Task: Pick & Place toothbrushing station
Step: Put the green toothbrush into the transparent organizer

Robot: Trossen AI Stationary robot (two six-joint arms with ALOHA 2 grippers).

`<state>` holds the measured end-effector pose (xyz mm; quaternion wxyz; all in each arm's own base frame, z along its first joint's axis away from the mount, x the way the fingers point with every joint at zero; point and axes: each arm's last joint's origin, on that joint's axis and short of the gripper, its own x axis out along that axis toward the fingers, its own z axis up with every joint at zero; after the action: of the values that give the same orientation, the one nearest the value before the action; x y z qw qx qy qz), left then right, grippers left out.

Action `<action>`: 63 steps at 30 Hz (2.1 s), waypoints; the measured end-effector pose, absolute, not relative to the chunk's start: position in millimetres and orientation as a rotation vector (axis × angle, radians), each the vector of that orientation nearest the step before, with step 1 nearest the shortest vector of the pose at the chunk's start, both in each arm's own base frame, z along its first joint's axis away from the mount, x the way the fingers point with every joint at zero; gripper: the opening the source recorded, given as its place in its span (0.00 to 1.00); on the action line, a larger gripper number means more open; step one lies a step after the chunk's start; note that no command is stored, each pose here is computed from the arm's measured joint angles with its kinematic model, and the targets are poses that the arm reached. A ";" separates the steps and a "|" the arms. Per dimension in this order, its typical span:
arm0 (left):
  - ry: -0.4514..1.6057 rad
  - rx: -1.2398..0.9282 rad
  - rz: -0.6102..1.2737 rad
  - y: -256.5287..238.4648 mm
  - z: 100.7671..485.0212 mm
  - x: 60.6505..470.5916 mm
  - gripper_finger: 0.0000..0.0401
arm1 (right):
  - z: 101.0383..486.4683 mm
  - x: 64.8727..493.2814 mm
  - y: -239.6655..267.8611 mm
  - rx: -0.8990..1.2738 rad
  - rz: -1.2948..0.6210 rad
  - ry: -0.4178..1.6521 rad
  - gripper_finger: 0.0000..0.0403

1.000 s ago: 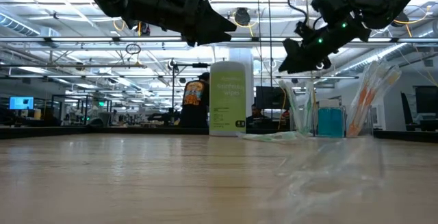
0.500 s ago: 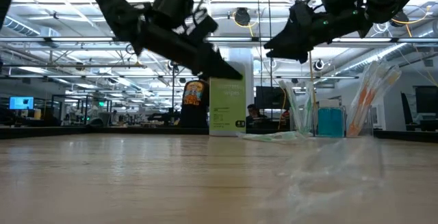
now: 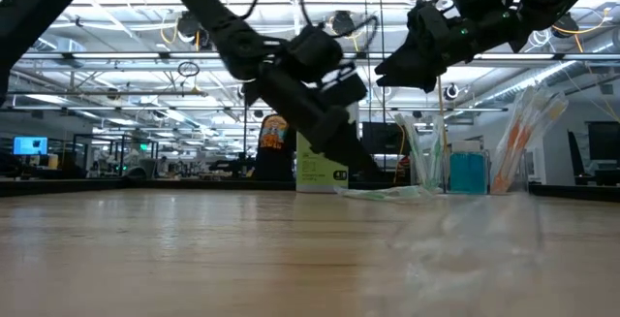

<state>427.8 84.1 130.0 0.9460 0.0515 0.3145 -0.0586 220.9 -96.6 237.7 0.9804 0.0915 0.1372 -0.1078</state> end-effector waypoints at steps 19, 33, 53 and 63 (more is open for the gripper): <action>0.967 -0.086 -0.201 93.2 120.5 426.1 0.73 | 236.5 220.9 -95.5 0.170 -0.208 0.291 0.48; 0.940 -0.175 -0.413 70.6 157.8 414.2 0.73 | 235.3 220.5 -95.3 0.171 -0.207 0.305 0.46; 1.062 0.115 -0.340 80.3 128.4 409.9 0.73 | 233.9 220.1 -95.1 0.162 -0.205 0.320 0.46; 1.133 0.055 -0.330 75.7 129.8 402.9 0.73 | 233.0 219.8 -95.0 0.156 -0.204 0.330 0.45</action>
<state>402.9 75.7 129.8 0.8305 0.0260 0.5343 -0.1555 219.8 -95.0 233.0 0.9782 0.0776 0.1640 -0.1011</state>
